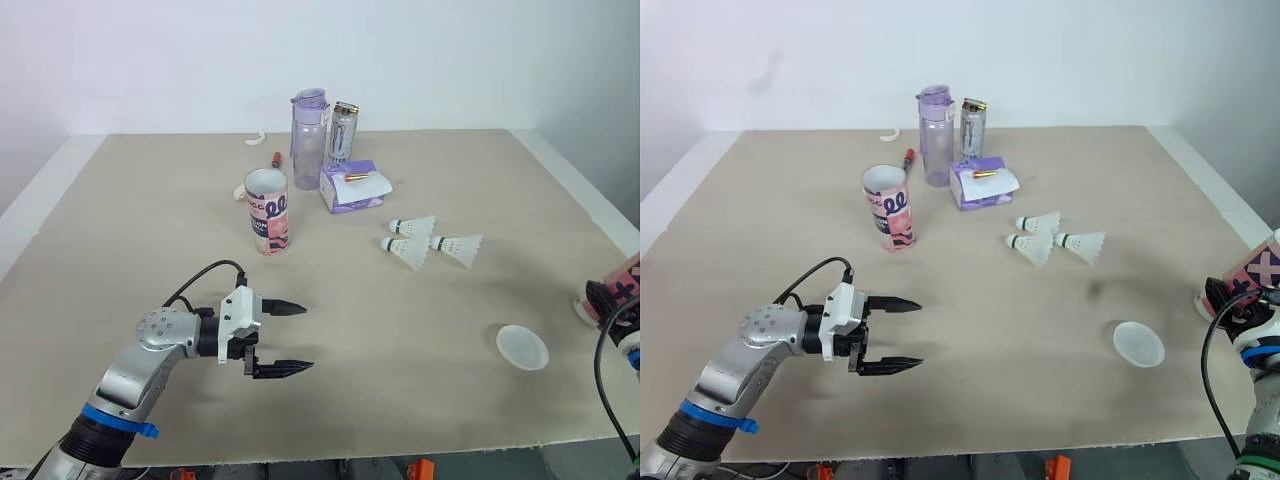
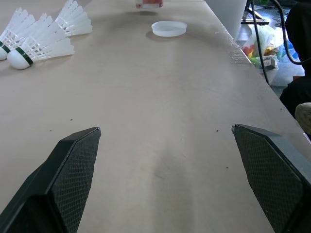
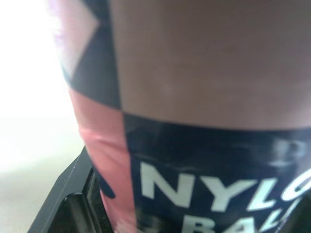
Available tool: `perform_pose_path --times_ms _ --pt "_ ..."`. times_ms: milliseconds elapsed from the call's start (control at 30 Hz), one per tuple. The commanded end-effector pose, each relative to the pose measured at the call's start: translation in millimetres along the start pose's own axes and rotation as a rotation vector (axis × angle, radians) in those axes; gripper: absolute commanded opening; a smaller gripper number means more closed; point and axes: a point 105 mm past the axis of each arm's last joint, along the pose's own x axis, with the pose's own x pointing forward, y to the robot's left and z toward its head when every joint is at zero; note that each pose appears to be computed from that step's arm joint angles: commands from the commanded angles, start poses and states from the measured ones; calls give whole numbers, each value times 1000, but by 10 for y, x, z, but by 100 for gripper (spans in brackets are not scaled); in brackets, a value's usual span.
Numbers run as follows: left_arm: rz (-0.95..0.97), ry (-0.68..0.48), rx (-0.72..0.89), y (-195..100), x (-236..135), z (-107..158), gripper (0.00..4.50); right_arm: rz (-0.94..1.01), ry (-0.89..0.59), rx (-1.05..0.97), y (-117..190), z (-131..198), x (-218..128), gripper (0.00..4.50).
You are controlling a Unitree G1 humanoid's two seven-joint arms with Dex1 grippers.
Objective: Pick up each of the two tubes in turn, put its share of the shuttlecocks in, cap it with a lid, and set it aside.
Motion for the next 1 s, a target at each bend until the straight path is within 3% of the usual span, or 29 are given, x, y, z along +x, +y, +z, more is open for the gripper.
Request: perform_pose_path --times_ms 33,67,167,533,1000 --pt "9 -67 32 14 -2 178 450 11 -30 -45 -12 133 34 336" --pt "11 -79 31 19 1 198 450 8 -29 -48 -14 127 36 336" --pt "20 -116 29 37 16 253 450 -13 -28 -47 -40 108 31 436" --pt "-9 -88 58 16 63 217 450 -24 -30 -29 -71 104 -144 436" --pt "-29 -99 69 82 116 203 450 -15 -2 -86 22 181 -673 436"
